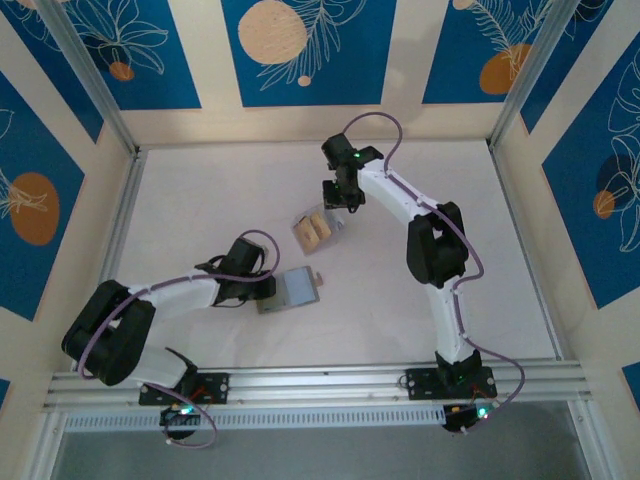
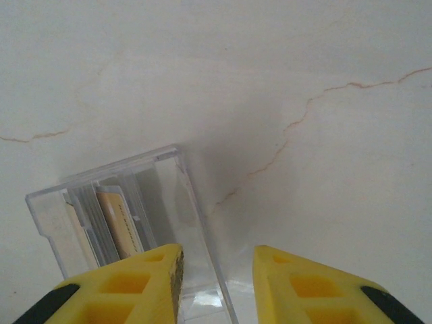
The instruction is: Put the credit cards into the card holder
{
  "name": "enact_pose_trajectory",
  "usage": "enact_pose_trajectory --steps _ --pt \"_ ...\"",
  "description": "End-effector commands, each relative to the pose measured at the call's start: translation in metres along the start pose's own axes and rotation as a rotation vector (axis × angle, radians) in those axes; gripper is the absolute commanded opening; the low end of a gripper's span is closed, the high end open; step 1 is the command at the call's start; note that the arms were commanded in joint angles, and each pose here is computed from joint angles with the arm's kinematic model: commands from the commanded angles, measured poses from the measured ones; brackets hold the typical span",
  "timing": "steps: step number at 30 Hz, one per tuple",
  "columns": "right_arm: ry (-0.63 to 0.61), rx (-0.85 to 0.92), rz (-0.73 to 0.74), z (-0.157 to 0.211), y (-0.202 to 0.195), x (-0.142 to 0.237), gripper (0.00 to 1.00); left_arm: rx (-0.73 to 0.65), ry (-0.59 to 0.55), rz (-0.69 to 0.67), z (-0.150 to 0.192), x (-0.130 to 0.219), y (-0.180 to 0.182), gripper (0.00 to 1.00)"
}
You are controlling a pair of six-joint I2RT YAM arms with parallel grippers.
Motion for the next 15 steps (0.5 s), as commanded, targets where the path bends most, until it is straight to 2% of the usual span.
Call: enact_pose_trajectory --steps 1,7,15 --pt "0.031 0.03 0.022 0.006 0.001 -0.006 0.32 0.01 0.104 -0.022 0.026 -0.007 0.006 0.15" --pt "0.071 0.047 -0.021 0.011 0.008 -0.012 0.3 0.014 0.102 -0.023 0.027 -0.006 0.006 0.15" --pt "0.084 0.063 -0.039 0.013 0.014 -0.009 0.16 0.013 0.095 -0.033 0.026 -0.004 0.007 0.14"
Point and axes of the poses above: each hand's point on the last joint's axis, 136 mm out from that joint toward the fingers, its own x axis back along the fingers, its own y axis along the line the jaws close on, z = x × y, the point moved 6 cm from there along x, back along the fingers, and after that the axes turned 14 degrees about -x, right-handed, at the moved point
